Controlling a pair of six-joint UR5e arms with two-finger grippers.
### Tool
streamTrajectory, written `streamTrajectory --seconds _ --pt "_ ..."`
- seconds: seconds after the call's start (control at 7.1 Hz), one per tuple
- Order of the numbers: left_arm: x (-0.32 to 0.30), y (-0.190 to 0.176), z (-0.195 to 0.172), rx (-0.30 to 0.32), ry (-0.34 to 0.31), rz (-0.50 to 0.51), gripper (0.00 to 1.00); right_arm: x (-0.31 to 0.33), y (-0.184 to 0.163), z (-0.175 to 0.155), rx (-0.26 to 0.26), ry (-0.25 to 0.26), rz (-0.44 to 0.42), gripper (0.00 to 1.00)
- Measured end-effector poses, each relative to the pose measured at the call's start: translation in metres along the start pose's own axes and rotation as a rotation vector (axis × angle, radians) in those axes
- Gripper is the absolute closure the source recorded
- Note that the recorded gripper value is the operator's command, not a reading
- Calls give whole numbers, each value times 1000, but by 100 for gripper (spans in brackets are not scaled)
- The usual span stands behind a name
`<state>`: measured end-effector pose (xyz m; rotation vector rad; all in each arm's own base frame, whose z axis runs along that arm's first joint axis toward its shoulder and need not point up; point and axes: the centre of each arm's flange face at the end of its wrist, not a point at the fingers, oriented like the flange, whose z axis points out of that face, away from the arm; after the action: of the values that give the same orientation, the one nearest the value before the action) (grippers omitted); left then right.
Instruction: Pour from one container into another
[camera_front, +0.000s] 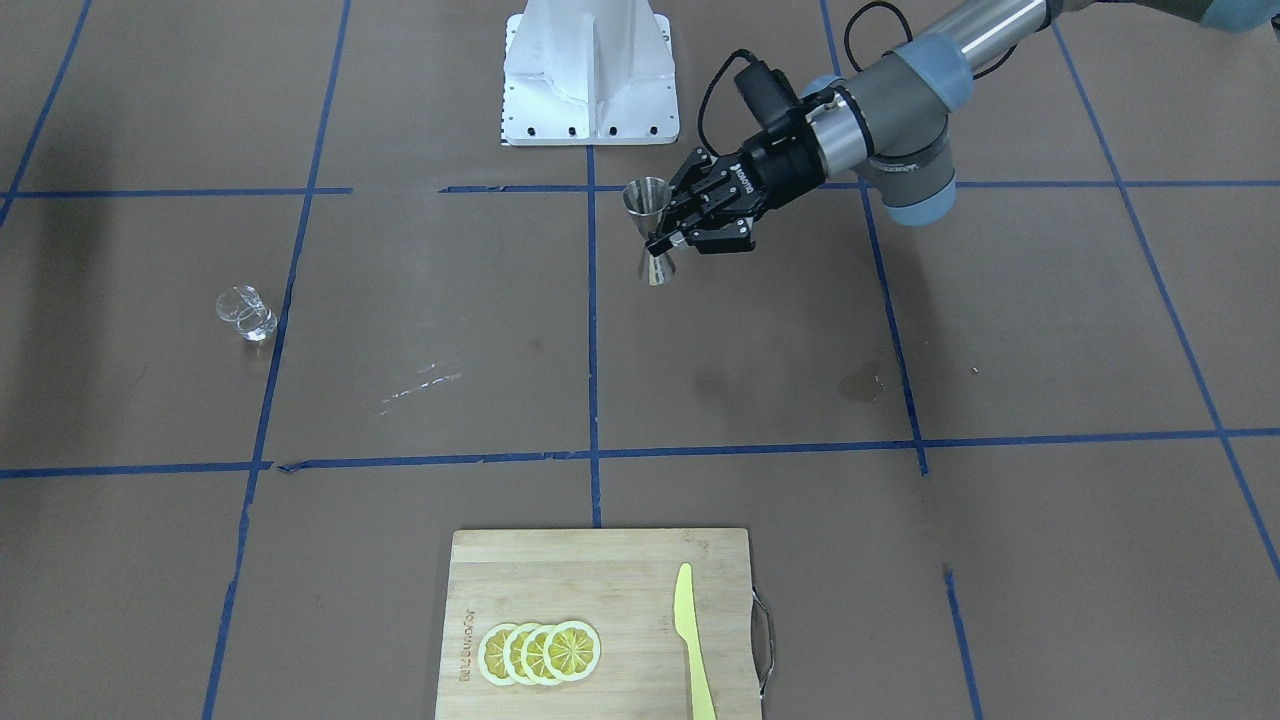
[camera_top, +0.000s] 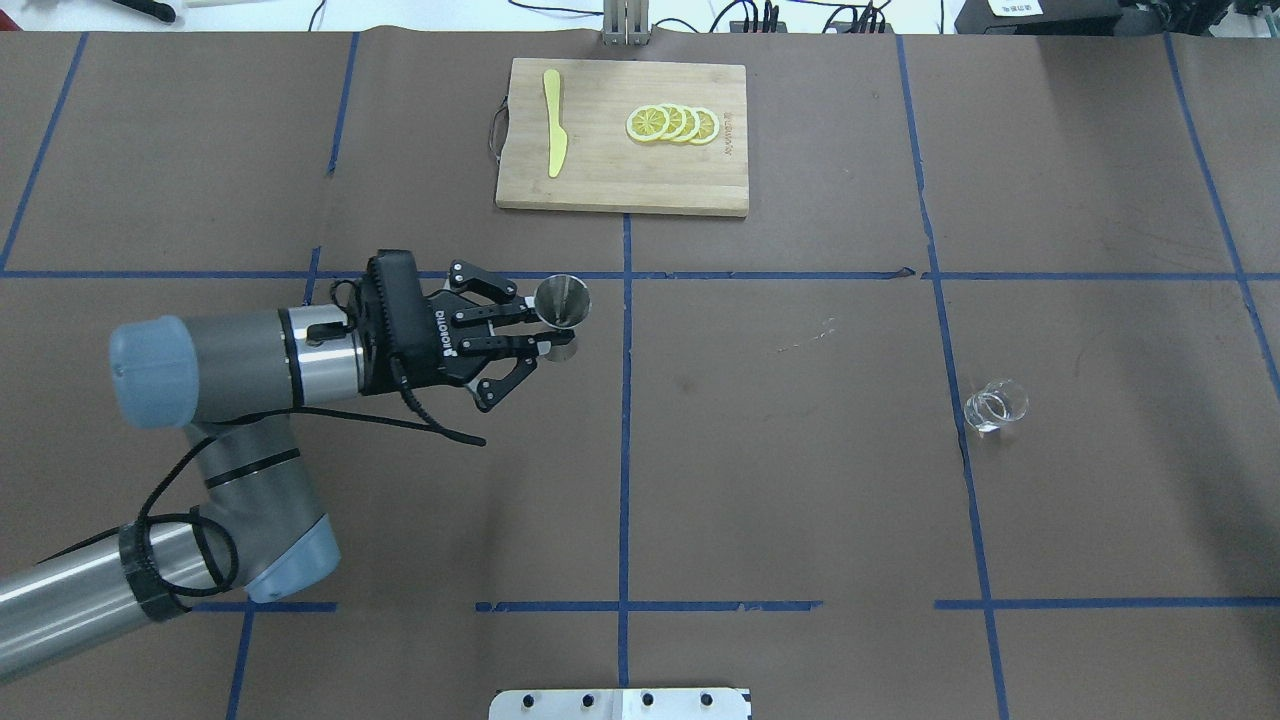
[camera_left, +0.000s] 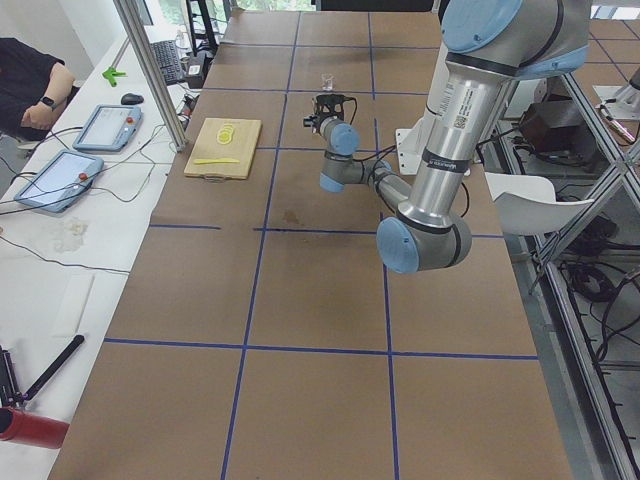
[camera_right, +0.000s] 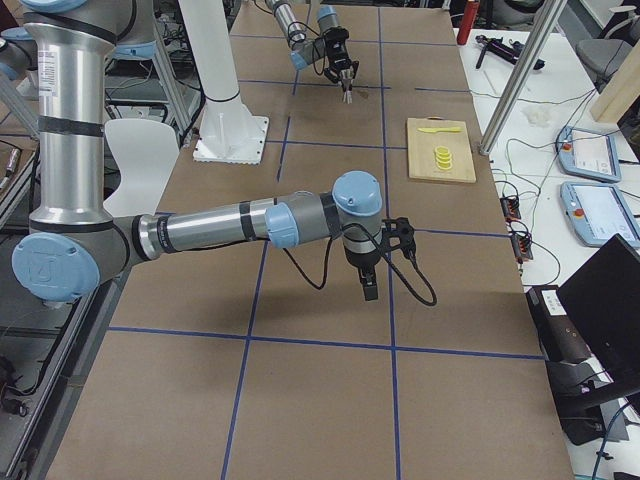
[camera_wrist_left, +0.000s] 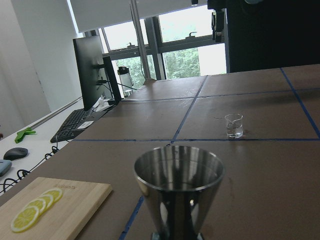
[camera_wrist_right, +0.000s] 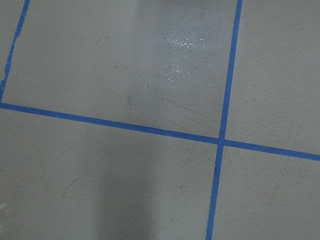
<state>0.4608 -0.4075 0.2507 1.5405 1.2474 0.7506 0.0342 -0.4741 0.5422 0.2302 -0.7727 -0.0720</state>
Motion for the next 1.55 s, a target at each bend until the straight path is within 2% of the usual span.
streamTrajectory --seconds 0.28,0.56,0.7,0.99,1.27,1.55 --pt "-3 -5 33 -41 24 -83 100 -11 -6 0 15 -9 21 0" --pt "-4 -4 48 -58 42 -89 100 -58 -15 5 26 -19 51 0" --pt "-4 -4 51 -61 45 -78 100 -94 -18 14 63 -16 83 0" --pt "-4 -4 52 -62 45 -66 100 -178 -9 33 160 -17 163 0" --pt "-6 -4 51 -61 43 -64 100 -260 21 50 260 20 218 0" --pt "-7 -3 50 -59 39 -62 100 -324 60 86 421 69 242 0"
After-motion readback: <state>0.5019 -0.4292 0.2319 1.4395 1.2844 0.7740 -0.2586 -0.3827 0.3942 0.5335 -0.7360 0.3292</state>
